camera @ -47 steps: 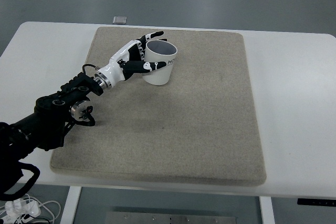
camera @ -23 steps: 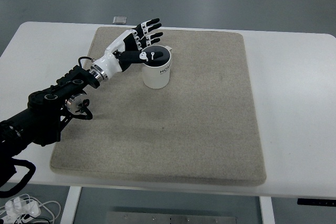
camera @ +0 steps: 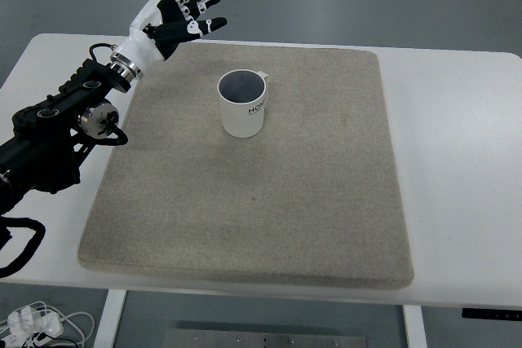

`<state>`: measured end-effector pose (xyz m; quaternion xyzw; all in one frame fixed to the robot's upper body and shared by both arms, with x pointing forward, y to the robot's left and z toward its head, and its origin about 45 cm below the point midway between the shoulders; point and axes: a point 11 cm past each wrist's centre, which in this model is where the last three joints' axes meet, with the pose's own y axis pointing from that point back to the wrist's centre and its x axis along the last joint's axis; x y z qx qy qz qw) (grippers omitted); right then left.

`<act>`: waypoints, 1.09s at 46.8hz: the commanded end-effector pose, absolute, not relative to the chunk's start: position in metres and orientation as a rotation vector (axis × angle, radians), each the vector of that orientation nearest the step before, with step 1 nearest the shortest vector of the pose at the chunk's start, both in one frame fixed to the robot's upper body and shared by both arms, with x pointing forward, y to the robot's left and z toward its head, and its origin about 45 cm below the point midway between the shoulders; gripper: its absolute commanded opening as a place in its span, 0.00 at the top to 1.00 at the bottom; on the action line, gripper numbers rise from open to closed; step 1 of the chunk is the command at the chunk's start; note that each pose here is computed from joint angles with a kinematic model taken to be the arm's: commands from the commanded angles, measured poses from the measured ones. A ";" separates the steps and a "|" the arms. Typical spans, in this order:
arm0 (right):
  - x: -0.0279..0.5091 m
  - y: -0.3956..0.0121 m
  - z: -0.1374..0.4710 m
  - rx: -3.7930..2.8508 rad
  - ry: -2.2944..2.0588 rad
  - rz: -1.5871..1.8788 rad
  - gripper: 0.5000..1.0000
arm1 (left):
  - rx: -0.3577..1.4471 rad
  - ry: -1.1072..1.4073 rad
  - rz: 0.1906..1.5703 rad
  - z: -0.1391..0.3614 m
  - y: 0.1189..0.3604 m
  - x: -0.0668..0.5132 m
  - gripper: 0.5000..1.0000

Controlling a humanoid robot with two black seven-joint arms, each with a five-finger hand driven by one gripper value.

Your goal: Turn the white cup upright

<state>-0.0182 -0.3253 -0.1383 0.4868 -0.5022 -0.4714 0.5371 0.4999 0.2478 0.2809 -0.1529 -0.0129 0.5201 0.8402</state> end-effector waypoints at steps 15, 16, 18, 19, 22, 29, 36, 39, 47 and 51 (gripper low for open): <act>-0.018 -0.325 -0.138 1.159 -1.195 -1.121 0.10 | -0.531 0.064 1.313 0.303 0.290 0.519 0.01; -0.018 -0.325 -0.138 1.159 -1.195 -1.121 0.10 | -0.549 0.076 1.324 0.304 0.292 0.519 0.01; -0.018 -0.325 -0.138 1.159 -1.195 -1.121 0.10 | -0.588 0.104 1.339 0.303 0.295 0.519 0.01; -0.018 -0.325 -0.138 1.159 -1.195 -1.121 0.10 | -0.604 0.114 1.344 0.304 0.296 0.519 0.01; -0.018 -0.325 -0.138 1.159 -1.195 -1.121 0.10 | -0.643 0.143 1.360 0.303 0.298 0.519 0.01; -0.018 -0.325 -0.138 1.158 -1.199 -1.124 0.10 | -0.688 0.185 1.376 0.298 0.299 0.518 0.01; -0.018 -0.325 -0.138 1.158 -1.199 -1.124 0.10 | -0.568 0.313 1.347 0.278 0.282 0.521 0.01; -0.018 -0.325 -0.138 1.158 -1.199 -1.124 0.10 | -0.519 0.386 1.345 0.267 0.278 0.522 0.01; -0.018 -0.325 -0.138 1.156 -1.203 -1.127 0.10 | -0.540 0.555 1.354 0.255 0.279 0.523 0.01; -0.018 -0.325 -0.138 1.157 -1.201 -1.126 0.10 | -0.514 0.585 1.375 0.250 0.284 0.522 0.01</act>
